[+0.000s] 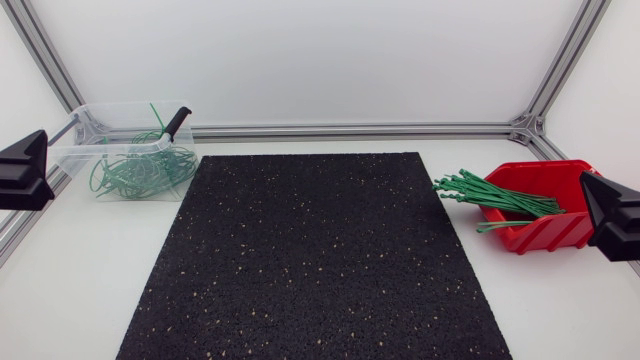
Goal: Take a green cable tie from the red box, thread the tail through the head to close it, then place it in the transparent bin on the left.
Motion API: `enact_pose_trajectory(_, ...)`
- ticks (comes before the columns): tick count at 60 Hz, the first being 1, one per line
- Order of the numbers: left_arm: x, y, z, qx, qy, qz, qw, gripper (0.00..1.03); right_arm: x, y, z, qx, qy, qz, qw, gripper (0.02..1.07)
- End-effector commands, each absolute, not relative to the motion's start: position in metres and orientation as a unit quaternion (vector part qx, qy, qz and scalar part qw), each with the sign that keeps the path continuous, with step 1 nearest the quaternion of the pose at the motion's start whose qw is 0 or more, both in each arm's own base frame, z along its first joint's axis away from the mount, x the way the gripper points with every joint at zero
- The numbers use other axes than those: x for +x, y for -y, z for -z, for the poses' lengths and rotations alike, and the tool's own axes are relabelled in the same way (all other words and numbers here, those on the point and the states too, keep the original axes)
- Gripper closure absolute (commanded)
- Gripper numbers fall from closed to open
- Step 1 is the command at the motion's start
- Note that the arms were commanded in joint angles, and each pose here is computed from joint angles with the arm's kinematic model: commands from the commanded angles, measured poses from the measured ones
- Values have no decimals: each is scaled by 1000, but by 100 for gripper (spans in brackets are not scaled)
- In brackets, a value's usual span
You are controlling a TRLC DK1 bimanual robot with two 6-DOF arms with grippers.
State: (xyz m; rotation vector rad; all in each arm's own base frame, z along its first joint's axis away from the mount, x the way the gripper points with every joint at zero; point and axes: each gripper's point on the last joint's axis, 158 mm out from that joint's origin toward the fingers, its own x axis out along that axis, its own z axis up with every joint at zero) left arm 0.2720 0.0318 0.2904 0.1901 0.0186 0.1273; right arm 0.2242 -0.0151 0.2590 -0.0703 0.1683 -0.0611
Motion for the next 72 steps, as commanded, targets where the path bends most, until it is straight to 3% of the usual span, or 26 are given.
enact_pose_trajectory(1,270,-29,-273,81,-13,-58,995,6,226,18,-244,-33,-83,36,995,7)
enact_pose_trajectory(55,255,2,-133,1,-48,6,999,6,253,3,-156,-3,-32,7,999,7)
enact_pose_trajectory(72,255,3,-131,0,-48,7,999,6,254,2,-149,0,-28,5,1000,7)
